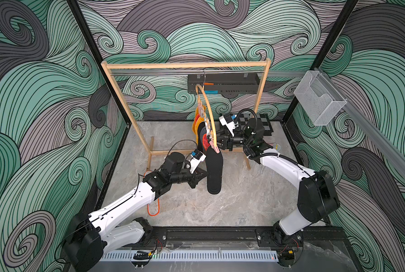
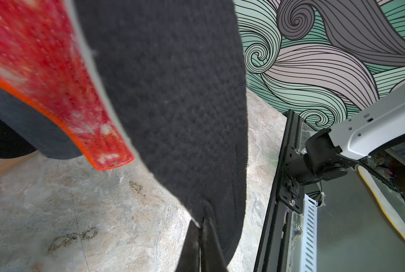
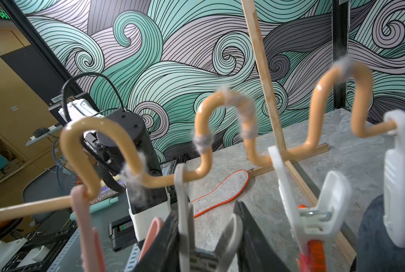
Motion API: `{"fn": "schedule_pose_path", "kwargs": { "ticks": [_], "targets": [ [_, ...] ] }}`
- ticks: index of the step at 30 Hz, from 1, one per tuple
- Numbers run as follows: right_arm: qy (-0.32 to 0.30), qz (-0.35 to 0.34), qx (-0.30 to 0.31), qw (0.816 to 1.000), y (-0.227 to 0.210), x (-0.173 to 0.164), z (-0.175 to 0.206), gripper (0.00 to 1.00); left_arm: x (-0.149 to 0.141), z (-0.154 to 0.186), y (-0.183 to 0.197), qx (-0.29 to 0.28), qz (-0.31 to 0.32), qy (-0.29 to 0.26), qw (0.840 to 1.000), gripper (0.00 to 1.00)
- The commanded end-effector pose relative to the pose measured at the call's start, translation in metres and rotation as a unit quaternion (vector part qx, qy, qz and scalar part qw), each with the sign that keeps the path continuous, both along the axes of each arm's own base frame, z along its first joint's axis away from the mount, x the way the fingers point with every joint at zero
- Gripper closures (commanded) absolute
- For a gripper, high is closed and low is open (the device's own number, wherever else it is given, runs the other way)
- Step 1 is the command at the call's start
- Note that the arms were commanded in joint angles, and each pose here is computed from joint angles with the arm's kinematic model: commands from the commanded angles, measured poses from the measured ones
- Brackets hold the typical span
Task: Take the shoe insoles off the hanger
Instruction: Open the clamp at the hanger, then place the insole at the center of the board.
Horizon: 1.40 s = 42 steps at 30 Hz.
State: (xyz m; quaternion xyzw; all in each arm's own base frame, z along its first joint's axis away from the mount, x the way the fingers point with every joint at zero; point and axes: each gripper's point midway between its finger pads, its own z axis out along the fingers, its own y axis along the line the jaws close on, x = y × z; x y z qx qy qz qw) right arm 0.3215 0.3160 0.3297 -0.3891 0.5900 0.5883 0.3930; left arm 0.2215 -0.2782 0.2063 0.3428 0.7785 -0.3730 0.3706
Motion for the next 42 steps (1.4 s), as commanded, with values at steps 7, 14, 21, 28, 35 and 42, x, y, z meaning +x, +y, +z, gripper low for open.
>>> {"fn": "schedule_pose_path", "kwargs": {
  "ticks": [7,14,21,28,35,42],
  "targets": [
    [-0.002,0.002,-0.002,1.0,0.005,0.001,0.002,0.86,0.0,0.008,0.0,-0.002,-0.005,-0.006,1.0,1.0],
    [-0.001,-0.004,-0.003,1.0,0.004,0.002,0.001,0.91,-0.005,0.006,0.004,-0.01,0.013,0.028,0.999,1.0],
    [0.0,-0.008,-0.009,1.0,0.003,0.002,-0.003,0.91,-0.011,-0.04,0.058,0.083,0.155,0.13,0.976,1.0],
    [-0.002,-0.006,-0.014,1.0,0.0,-0.005,-0.009,0.9,-0.025,-0.072,0.125,0.157,0.312,0.189,0.918,1.0],
    [-0.009,-0.005,-0.017,1.0,-0.005,-0.013,-0.013,0.87,-0.028,-0.086,0.151,0.195,0.378,0.208,0.881,1.0],
    [0.0,-0.004,-0.021,1.0,-0.005,-0.011,-0.02,0.87,-0.027,-0.108,0.16,0.246,0.399,0.23,0.853,1.0]
  ]
}}
